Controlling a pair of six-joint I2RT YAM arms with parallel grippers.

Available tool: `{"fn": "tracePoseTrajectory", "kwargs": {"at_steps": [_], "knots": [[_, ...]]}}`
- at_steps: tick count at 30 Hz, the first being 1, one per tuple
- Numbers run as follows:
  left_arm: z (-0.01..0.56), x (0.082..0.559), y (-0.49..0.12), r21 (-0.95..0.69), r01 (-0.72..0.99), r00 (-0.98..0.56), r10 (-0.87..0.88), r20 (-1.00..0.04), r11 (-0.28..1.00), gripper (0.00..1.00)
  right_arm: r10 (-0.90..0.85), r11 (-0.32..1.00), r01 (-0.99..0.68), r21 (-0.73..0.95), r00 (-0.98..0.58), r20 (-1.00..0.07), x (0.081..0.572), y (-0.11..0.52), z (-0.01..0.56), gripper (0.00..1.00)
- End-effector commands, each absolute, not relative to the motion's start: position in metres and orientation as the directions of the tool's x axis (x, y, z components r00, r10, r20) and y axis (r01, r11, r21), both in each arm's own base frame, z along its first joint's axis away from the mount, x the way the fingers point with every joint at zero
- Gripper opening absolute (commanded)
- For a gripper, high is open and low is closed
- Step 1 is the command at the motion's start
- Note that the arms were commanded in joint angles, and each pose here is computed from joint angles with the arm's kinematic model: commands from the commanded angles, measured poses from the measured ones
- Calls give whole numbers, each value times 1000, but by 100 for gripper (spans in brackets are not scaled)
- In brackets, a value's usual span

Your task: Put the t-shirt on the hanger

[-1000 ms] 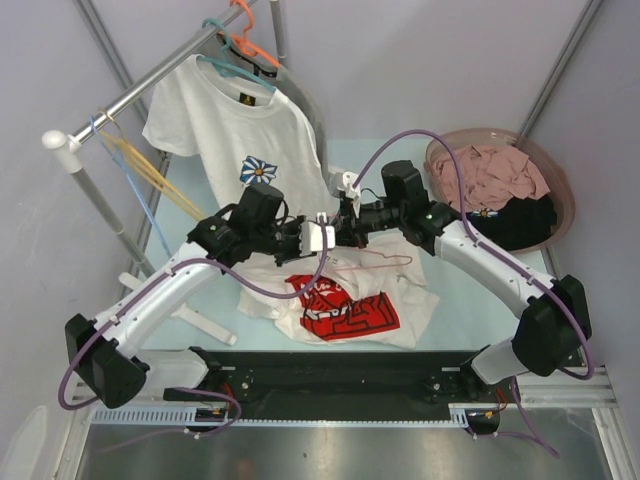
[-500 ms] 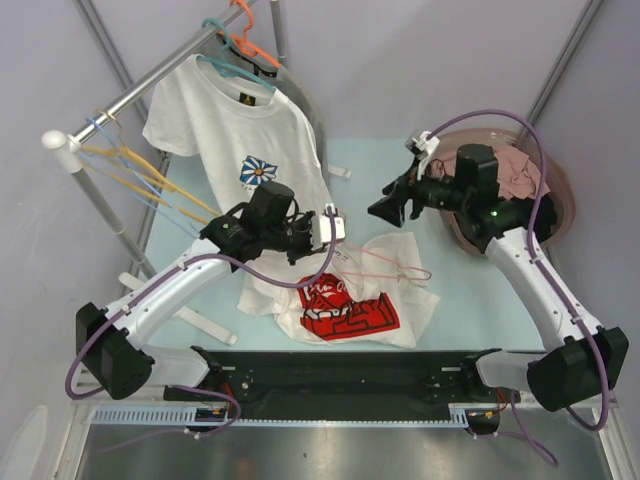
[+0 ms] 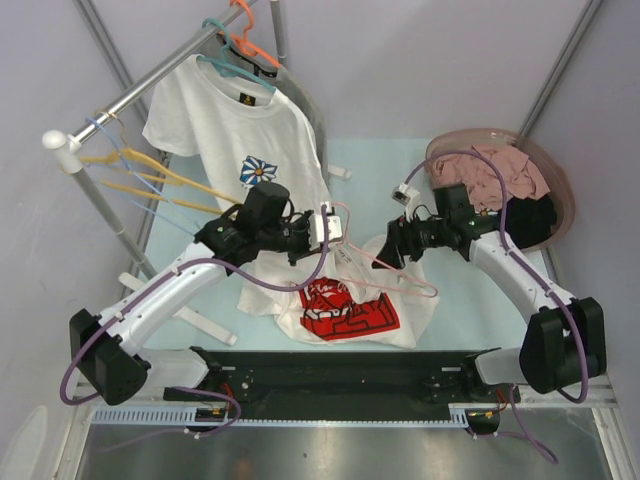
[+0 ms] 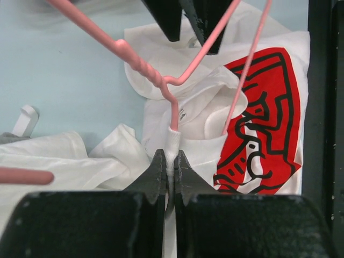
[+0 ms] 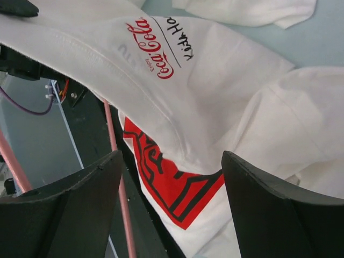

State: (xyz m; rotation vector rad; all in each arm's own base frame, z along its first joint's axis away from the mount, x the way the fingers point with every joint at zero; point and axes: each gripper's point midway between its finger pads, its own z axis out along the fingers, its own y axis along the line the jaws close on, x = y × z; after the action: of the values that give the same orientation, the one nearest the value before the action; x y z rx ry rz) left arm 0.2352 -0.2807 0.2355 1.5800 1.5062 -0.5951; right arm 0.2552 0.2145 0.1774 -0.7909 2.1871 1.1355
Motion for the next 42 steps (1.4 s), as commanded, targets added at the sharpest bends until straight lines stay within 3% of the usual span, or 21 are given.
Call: {"fn": "tracePoseTrajectory", "kwargs": {"at_steps": [1,6,12,14,19,20,26,33,42], "knots": [[257,251,-285,226,951,92,506,-857,210,0,-178,497,-666,557,-706,-686,265,191,178,79],[241,279,-280,142,909,-85,508,-857,392,0,119,690,-458,561,-692,-712,317,89,197,77],[229,318,-267,113,787,-245,475,-845,606,0,253,846,-220,486,-636,-729,305,47,222,67],[229,324,-265,101,761,-276,459,-844,641,0,198,889,-196,413,-649,-735,296,59,217,67],[220,334,-265,61,731,-337,438,-834,679,0,-21,901,-367,233,-571,-820,272,133,222,69],[222,336,-266,46,722,-349,421,-837,690,0,-26,931,-316,183,-557,-830,278,132,220,68],[222,342,-265,33,699,-364,395,-844,715,0,-79,879,-435,196,-539,-839,276,191,204,73],[229,343,-266,7,683,-370,355,-859,730,0,-52,874,-428,229,-551,-833,281,236,188,75],[238,336,-265,-26,681,-379,322,-867,732,0,-170,907,-402,126,-623,-763,284,244,127,79]]}}
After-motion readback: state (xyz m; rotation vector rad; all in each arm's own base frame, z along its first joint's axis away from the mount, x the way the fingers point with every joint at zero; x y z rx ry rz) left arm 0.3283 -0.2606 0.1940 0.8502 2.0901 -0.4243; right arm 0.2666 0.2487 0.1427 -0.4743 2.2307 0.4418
